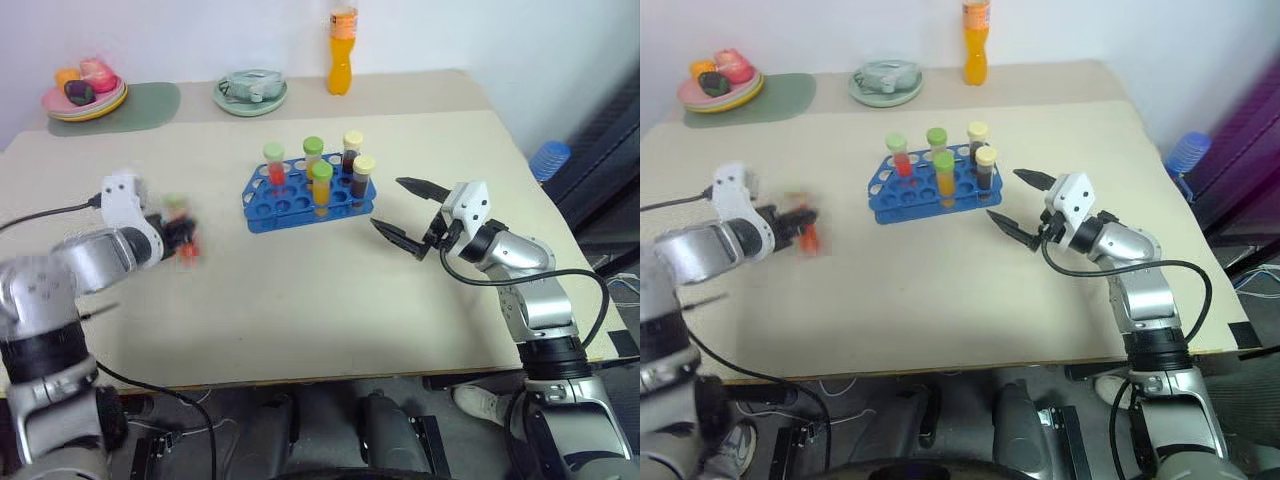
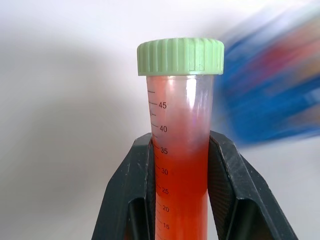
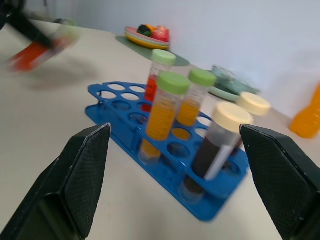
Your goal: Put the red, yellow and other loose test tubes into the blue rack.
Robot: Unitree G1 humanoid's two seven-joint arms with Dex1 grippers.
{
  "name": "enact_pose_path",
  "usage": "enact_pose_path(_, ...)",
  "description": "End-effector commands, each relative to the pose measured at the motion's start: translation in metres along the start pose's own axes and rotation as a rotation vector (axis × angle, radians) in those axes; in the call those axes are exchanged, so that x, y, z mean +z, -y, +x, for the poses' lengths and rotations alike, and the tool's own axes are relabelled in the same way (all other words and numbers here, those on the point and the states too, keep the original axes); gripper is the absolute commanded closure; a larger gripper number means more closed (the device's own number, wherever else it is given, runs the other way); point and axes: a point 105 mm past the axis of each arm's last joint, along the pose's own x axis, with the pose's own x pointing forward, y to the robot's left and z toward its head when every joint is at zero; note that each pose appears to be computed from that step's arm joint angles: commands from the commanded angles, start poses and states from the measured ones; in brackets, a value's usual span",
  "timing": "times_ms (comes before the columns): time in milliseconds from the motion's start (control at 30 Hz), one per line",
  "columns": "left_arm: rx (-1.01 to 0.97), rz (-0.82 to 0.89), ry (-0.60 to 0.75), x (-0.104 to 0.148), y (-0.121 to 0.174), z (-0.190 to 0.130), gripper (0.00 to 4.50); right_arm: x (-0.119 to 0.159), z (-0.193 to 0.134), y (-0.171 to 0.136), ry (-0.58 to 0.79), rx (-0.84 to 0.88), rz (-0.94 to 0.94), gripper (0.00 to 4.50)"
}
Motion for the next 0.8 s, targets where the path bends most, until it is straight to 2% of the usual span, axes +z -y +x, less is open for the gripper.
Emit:
enact_pose_path(33, -0.070, 0.159, 0.228, 0.036, 0.018, -0.006, 3.73, 0.009, -0.002, 0.005, 0.025, -0.013, -0.026, 0.26)
enact_pose_path(133, -0.145, 0.229, 0.470, 0.060, 0.034, -0.007, 3.73, 0.007, -0.007, 0.008, 0.007, -0.031, -0.017, 0.26)
enact_pose_path(167, -0.174, 0.256, 0.499, 0.060, 0.038, -0.005, 3.73, 0.007, -0.008, 0.008, 0.003, -0.040, -0.009, 0.26)
enact_pose_path(400, -0.312, 0.405, 0.502, 0.024, 0.063, 0.026, 3.73, 0.006, -0.023, 0.003, -0.010, -0.080, 0.072, 0.26)
enact_pose_path(567, -0.345, 0.480, 0.473, -0.013, 0.068, 0.055, 3.73, 0.006, -0.043, -0.003, -0.047, -0.096, 0.130, 0.26)
enact_pose_path(800, -0.325, 0.455, 0.515, -0.028, 0.069, 0.084, 3.73, 0.013, -0.056, -0.009, -0.069, -0.093, 0.161, 0.26)
